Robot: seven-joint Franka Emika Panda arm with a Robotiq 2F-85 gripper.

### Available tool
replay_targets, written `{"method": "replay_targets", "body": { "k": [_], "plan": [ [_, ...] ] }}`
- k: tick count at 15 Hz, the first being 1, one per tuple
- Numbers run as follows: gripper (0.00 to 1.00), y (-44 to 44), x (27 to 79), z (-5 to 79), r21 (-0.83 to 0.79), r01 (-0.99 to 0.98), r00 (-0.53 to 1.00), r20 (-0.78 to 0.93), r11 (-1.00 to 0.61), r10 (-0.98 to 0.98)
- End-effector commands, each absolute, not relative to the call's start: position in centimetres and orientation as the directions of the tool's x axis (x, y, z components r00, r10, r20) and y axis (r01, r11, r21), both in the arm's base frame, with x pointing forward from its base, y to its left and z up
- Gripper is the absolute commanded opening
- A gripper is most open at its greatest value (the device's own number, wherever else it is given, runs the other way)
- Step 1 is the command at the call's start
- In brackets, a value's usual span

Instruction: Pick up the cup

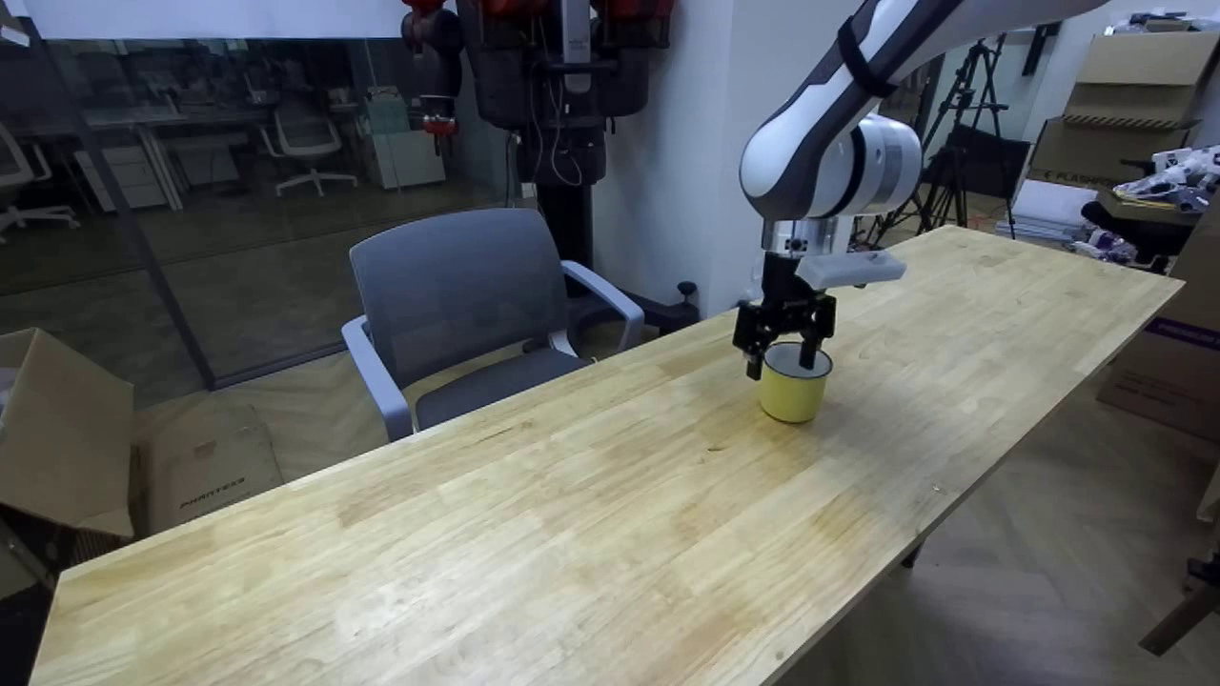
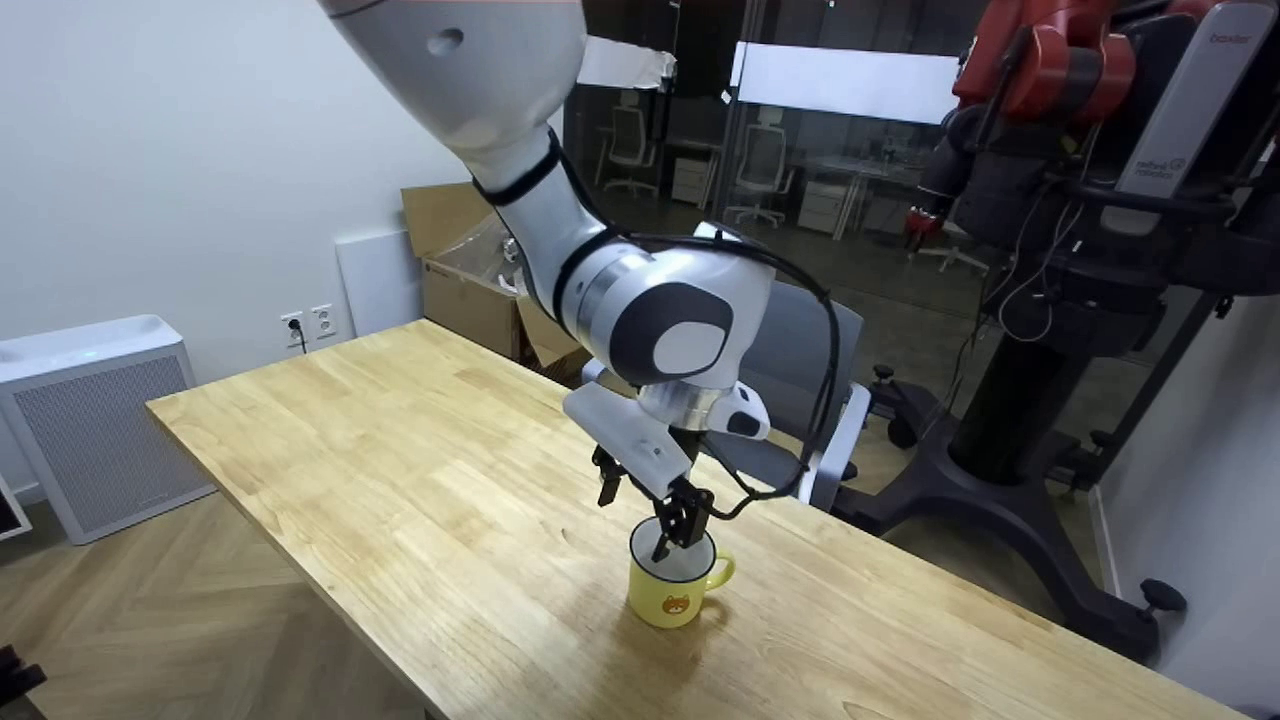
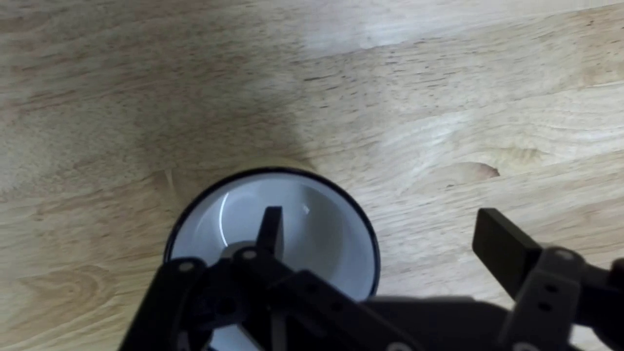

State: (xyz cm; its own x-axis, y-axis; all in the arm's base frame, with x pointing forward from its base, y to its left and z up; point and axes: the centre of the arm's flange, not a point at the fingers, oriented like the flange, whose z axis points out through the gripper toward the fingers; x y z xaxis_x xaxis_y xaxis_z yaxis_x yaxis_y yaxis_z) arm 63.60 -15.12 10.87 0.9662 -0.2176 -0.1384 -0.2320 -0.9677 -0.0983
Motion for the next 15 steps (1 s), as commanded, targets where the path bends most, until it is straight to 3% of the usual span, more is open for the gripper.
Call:
{"method": "replay_targets", "body": {
  "k": [1, 2, 3, 4, 13, 15],
  "plan": [
    [1.0, -16.6, 64.7, 8.7, -0.094, -0.262, 0.952, -0.187, -0.96, -0.242],
    [1.0, -16.8, 64.7, 8.2, -0.085, -0.261, 0.951, -0.195, -0.962, -0.24],
    [0.75, -16.9, 64.8, 7.8, -0.082, -0.256, 0.951, -0.199, -0.963, -0.236],
    [0.74, -17.1, 64.9, 7.6, -0.076, -0.249, 0.954, -0.193, -0.966, -0.23],
    [0.11, -16.9, 65.8, 9.1, -0.042, -0.187, 0.971, -0.16, -0.982, -0.178],
    [0.02, -16.7, 66.0, 9.4, -0.031, -0.169, 0.975, -0.155, -0.985, -0.162]
  ]
}}
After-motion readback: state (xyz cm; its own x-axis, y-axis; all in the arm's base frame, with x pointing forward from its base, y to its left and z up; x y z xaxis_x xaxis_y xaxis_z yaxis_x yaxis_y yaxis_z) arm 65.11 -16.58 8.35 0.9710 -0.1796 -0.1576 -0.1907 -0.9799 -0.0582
